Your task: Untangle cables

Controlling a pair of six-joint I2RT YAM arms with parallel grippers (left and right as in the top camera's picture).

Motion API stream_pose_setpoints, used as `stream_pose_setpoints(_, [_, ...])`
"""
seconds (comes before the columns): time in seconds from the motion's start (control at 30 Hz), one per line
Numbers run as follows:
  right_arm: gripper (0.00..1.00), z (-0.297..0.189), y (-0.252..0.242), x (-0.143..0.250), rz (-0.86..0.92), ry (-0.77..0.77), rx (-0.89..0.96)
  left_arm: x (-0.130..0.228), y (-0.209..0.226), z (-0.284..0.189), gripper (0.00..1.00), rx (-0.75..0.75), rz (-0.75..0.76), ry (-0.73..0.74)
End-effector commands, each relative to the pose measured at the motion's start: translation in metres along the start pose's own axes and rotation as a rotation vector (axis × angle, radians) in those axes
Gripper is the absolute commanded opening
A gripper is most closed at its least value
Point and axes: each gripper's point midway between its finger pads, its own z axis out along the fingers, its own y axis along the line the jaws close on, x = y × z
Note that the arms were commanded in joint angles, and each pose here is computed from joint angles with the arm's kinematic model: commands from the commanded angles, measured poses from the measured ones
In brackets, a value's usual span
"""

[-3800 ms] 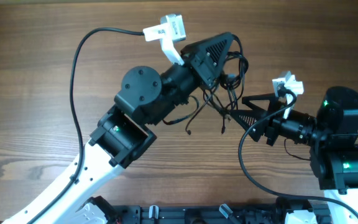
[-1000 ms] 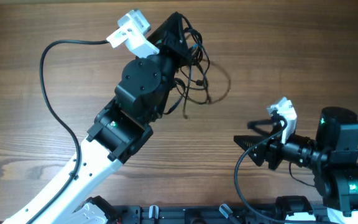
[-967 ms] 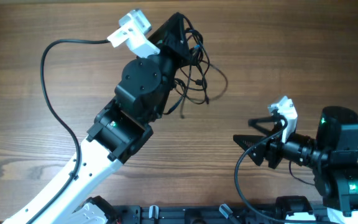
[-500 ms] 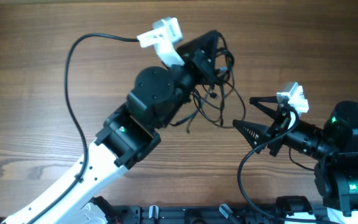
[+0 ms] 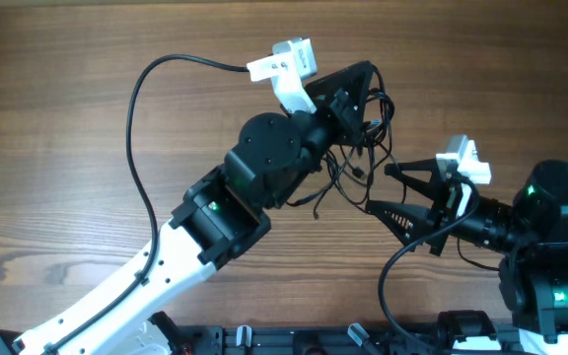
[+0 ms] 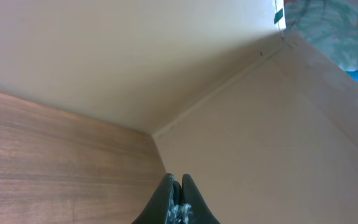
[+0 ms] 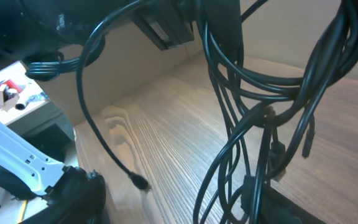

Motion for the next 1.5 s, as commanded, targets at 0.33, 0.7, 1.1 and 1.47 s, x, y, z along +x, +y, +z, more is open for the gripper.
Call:
stream_pose_setpoints(0.33, [0.65, 0.009, -0.022, 0.006, 0.054, 0.035, 0.039, 0.023, -0.035, -0.007, 0.04, 0.088, 0.005, 0.056])
stream_pose_setpoints(0.7, [0.04, 0.015, -0.025, 0.010, 0.090, 0.053, 0.001, 0.028, -0.042, -0.008, 0.04, 0.121, 0.005, 0.084])
stream_pose_setpoints(1.1, [0.04, 0.013, -0.019, 0.022, 0.158, 0.093, -0.014, -0.023, 0.024, -0.005, 0.04, -0.159, 0.025, -0.138])
stream_pose_setpoints(1.47, [0.04, 0.001, 0.010, 0.003, -0.007, 0.014, -0.060, -0.056, 0.107, -0.016, 0.04, -0.419, 0.058, -0.161])
